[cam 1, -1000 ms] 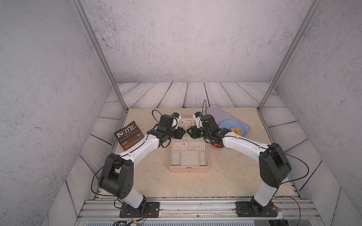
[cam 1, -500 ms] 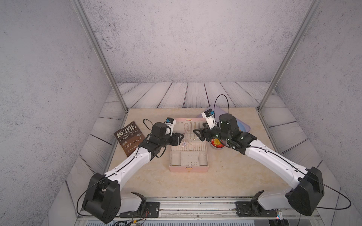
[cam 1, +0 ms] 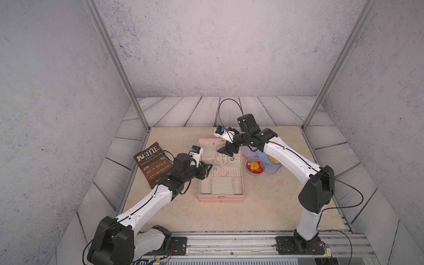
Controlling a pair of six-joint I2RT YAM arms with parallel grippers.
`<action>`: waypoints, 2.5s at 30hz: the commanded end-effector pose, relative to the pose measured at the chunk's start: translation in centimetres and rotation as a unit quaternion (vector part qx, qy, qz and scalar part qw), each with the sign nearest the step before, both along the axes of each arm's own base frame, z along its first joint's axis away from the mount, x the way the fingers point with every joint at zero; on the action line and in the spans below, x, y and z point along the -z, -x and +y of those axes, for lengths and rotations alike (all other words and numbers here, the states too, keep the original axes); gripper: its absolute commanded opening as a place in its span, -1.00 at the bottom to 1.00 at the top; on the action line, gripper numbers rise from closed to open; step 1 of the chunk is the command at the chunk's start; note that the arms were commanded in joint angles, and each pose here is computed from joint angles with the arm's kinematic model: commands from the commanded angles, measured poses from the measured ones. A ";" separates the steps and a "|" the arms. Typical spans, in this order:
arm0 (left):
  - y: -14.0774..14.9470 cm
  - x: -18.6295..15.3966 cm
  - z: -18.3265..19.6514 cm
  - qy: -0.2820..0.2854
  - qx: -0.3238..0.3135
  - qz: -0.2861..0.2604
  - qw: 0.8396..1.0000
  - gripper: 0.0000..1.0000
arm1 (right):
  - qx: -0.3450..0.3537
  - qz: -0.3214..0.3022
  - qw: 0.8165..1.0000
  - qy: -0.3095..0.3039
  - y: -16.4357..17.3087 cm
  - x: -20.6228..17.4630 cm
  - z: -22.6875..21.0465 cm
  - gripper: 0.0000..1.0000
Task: Put jewelry chain into jewelry box
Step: Close the fastener on the jewelry box, then move the jewelry box to the center of the board.
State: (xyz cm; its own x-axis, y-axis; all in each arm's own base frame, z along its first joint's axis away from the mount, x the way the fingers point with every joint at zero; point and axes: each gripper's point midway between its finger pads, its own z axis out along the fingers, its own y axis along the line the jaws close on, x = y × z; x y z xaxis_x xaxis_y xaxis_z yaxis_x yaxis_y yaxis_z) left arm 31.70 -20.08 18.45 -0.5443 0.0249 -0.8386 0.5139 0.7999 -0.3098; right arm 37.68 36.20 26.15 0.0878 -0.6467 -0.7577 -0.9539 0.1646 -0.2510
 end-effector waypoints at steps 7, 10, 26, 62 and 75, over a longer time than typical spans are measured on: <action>-0.3 -1.2 0.1 0.005 0.001 -0.028 1.000 0.18 | -0.082 0.002 0.994 0.076 -0.1 3.3 0.5 0.29; -0.4 -1.2 0.1 0.004 0.000 -0.028 1.000 0.18 | -0.084 -0.004 0.993 0.086 -0.7 3.9 0.8 0.21; -0.4 -1.6 0.0 0.006 0.002 -0.032 0.999 0.18 | -0.060 -0.042 0.989 0.125 -3.5 5.1 1.6 0.04; 2.9 -3.3 -3.2 -0.028 0.149 -0.124 0.981 0.18 | -0.133 0.046 0.973 0.185 5.1 1.4 -4.1 -1.00; 3.1 -1.6 -4.3 -0.175 0.175 -0.189 0.950 0.34 | -0.015 -0.023 0.995 0.091 3.1 -3.9 -3.9 0.44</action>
State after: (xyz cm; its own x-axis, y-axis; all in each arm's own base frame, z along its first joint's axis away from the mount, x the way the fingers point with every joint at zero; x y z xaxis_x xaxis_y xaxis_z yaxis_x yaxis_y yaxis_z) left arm 27.79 -24.45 18.73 -0.2143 0.4007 -0.8908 0.8017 0.5932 0.0739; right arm 34.36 32.34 25.35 0.1463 -0.8283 -0.5408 -0.9729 -0.0217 -0.2300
